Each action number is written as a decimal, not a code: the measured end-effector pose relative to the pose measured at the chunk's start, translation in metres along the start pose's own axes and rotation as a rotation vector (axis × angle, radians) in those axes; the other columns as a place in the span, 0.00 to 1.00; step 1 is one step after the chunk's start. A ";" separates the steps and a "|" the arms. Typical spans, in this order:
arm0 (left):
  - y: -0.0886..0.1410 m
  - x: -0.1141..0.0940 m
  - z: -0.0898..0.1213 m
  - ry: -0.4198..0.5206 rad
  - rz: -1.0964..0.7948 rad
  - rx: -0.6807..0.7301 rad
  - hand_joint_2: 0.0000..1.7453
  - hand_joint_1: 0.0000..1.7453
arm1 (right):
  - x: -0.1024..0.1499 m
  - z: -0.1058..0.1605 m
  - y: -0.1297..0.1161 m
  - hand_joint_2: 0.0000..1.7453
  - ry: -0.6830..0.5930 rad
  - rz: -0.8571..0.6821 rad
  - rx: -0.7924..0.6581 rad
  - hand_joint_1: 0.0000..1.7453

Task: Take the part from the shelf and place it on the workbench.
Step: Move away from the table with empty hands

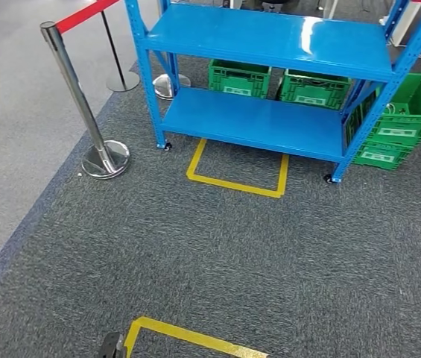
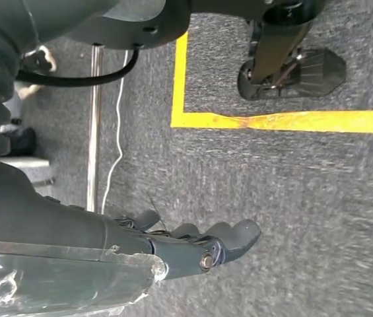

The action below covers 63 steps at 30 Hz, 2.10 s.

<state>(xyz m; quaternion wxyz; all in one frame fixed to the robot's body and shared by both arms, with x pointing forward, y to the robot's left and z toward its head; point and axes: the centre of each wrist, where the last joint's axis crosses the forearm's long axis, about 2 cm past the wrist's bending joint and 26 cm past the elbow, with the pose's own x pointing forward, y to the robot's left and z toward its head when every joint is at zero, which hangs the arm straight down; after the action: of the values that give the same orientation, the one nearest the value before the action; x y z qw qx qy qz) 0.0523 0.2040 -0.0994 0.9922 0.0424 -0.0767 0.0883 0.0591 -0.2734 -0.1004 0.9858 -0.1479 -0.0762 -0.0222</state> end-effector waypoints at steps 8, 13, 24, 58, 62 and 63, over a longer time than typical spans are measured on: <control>0.000 0.000 0.000 0.000 0.001 -0.001 0.00 0.00 | -0.004 0.000 -0.001 1.00 0.009 -0.001 -0.002 0.00; 0.001 0.000 0.000 0.001 0.001 0.002 0.00 0.00 | -0.003 0.000 0.000 1.00 0.007 -0.004 0.000 0.00; 0.001 0.000 0.000 -0.001 0.000 0.002 0.00 0.00 | -0.003 0.000 0.000 0.50 0.007 -0.005 -0.002 0.00; 0.001 0.000 0.000 -0.002 0.036 0.000 0.00 0.00 | -0.003 0.001 0.002 0.00 -0.004 -0.045 0.031 0.00; 0.001 0.000 0.000 -0.003 0.039 0.002 0.00 0.00 | -0.003 0.001 0.003 0.00 -0.005 -0.047 0.034 0.00; 0.001 0.000 0.000 -0.004 0.040 0.002 0.00 0.00 | -0.003 0.001 0.004 0.00 -0.005 -0.047 0.035 0.00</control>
<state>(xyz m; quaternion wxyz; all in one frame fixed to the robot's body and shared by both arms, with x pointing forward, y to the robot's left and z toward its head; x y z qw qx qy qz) 0.0526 0.2054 -0.0994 0.9901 0.0418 -0.0793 0.1080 0.0565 -0.2695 -0.1006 0.9872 -0.1290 -0.0826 -0.0439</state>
